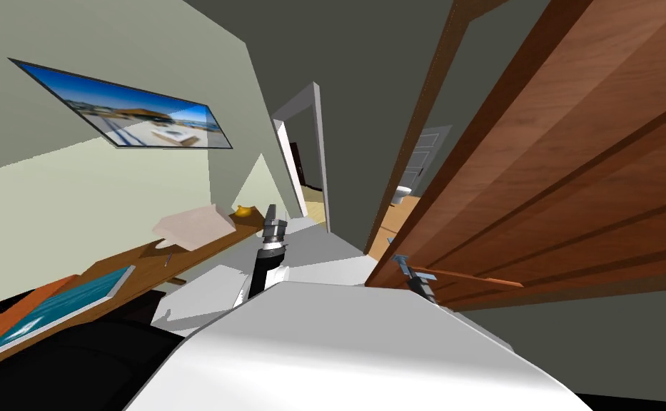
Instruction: Pull the door open
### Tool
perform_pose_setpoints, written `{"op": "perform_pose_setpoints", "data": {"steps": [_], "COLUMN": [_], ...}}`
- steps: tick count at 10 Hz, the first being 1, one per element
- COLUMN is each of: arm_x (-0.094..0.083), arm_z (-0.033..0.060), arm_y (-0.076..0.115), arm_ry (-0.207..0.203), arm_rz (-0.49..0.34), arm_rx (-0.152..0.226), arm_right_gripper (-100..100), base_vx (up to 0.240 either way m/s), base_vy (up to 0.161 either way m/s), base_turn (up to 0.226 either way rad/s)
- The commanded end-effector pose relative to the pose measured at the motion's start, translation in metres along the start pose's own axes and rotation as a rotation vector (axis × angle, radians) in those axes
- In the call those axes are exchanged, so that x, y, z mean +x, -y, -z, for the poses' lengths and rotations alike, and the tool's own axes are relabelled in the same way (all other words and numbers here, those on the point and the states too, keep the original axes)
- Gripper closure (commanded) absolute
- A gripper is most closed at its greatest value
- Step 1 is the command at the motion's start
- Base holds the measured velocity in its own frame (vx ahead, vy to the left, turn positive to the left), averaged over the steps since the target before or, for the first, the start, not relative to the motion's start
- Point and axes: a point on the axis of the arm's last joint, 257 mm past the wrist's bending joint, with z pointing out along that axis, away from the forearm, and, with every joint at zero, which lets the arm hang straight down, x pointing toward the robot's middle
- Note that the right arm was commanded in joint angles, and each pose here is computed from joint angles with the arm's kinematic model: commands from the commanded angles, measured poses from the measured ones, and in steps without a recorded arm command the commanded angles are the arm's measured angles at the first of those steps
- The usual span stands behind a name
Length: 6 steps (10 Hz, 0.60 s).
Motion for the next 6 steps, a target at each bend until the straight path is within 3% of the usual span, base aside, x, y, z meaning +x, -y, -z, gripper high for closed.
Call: {"op": "perform_pose_setpoints", "data": {"steps": [1, 6], "arm_x": [-0.002, -0.007], "arm_z": [0.0084, 0.0331], "arm_y": [0.001, -0.001], "arm_ry": [-0.007, -0.037], "arm_rz": [0.002, 0.002], "arm_rx": [0.000, -0.004], "arm_right_gripper": [100, 100], "base_vx": [-0.196, -0.225], "base_vy": [-0.038, -0.047], "base_turn": [0.147, 0.174]}}
